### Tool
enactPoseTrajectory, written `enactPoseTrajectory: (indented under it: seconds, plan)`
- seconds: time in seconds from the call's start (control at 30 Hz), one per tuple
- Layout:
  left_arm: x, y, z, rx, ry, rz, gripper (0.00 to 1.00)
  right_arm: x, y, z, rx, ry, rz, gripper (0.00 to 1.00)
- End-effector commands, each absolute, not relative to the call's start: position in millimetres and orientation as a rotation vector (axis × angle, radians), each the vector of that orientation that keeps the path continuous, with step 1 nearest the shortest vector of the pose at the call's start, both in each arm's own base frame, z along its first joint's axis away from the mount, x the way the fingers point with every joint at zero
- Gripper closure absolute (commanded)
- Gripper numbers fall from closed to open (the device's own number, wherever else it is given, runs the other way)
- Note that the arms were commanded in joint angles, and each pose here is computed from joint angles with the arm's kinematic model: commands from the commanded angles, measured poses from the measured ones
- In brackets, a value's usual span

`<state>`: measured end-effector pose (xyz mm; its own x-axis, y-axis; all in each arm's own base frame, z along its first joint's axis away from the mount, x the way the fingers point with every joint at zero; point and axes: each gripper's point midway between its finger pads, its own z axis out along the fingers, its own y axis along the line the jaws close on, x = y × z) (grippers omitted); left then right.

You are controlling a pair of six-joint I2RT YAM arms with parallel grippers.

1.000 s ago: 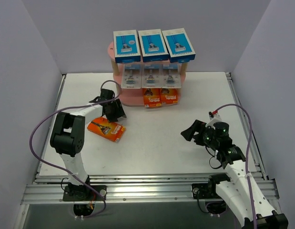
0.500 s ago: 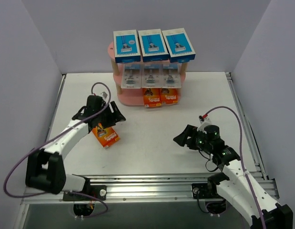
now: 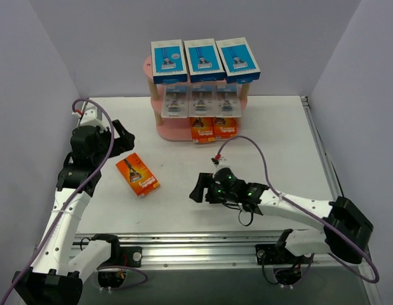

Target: Place and organize the shaving razors onto the shelf

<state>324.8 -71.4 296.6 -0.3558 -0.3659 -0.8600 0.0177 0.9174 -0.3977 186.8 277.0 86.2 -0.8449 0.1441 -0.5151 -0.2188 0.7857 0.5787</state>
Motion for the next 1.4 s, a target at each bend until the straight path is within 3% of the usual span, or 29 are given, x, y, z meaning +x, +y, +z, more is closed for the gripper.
enactPoseTrajectory:
  seconds: [0.0,0.2,0.53,1.2,1.37]
  plan:
    - [321.8,-44.4,272.2,-0.324,1.955,-0.298,0.06,207.3,329.3,118.6,0.010,2.295,0.948,0.33]
    - [320.4,-29.1,274.8,-0.389,1.940,-0.280,0.06,216.3,379.4,102.1,0.113,2.285,1.012,0.44]
    - [313.3,-24.8,283.8,-0.405,1.899,-0.261,0.06,241.8,446.6,78.5,0.200,2.301,1.133,0.50]
    - [306.0,-26.8,294.6,-0.385,1.864,-0.264,0.06,277.5,463.9,42.7,0.327,2.331,1.102,0.62]
    - [305.0,-29.6,295.7,-0.370,1.864,-0.267,0.06,278.6,466.9,37.5,0.343,2.332,1.119,0.75]
